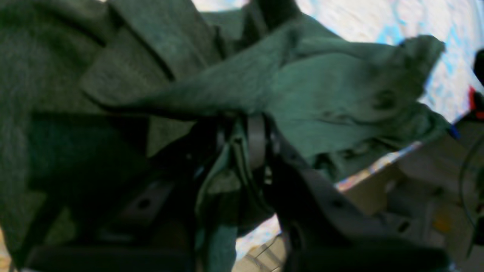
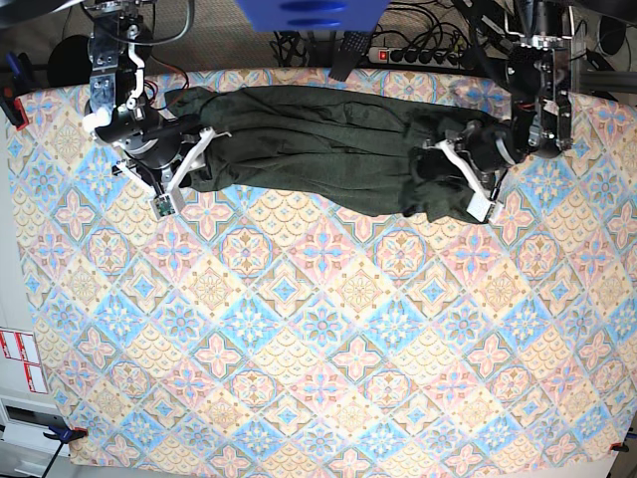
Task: Fold the T-shirt properly
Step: 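Fold the held end inward toward the right gripper with the left gripper, then hold both strip ends and press the left gripper's end flat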
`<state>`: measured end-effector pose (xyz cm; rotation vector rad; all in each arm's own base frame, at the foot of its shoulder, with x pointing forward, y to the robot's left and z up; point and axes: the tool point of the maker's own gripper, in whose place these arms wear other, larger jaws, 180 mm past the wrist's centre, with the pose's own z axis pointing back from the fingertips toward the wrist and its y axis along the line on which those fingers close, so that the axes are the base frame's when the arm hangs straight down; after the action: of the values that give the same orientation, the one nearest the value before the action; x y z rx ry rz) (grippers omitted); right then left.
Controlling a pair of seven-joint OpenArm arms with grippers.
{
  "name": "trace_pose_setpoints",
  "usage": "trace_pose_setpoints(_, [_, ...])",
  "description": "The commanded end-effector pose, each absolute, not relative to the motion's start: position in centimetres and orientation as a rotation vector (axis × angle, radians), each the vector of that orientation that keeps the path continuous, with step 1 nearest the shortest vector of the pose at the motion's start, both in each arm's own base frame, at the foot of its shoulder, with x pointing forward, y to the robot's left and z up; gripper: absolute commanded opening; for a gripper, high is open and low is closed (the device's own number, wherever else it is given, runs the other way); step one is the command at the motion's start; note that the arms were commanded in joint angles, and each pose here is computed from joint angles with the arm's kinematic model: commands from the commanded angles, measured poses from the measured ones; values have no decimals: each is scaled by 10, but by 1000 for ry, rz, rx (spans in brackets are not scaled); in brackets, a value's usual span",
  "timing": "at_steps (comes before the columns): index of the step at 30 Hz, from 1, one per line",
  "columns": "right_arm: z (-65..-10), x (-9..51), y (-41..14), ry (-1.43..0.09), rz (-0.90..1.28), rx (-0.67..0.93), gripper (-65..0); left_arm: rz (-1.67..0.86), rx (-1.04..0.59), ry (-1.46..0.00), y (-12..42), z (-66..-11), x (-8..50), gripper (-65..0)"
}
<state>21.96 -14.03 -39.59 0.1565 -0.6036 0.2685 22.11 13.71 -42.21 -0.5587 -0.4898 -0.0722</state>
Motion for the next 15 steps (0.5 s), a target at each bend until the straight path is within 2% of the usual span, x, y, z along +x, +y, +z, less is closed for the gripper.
trace_pose_setpoints(1, [-387, 227, -140, -646, 275, 160, -454, -69, -580, -532, 131, -414, 229, -650])
trace_pose_setpoints(6, [-387, 227, -140, -646, 275, 160, -454, -91, -525, -518, 121, -425, 230, -650])
trace_pose_setpoints(7, [-387, 227, -140, -646, 276, 159, -454, -95, -513, -517, 120, -426, 230, -633])
trace_pose_setpoints(9, [-387, 227, -140, -646, 276, 159, -454, -98, -505, -519, 118, -427, 231, -571])
trace_pose_setpoints(13, [-387, 227, -140, -646, 276, 159, -454, -113, -504, -545, 117, -418, 235, -392])
trace_pose_setpoints(15, [-386, 227, -141, -647, 276, 158, -454, -143, -520, -590, 111, -401, 240, -336])
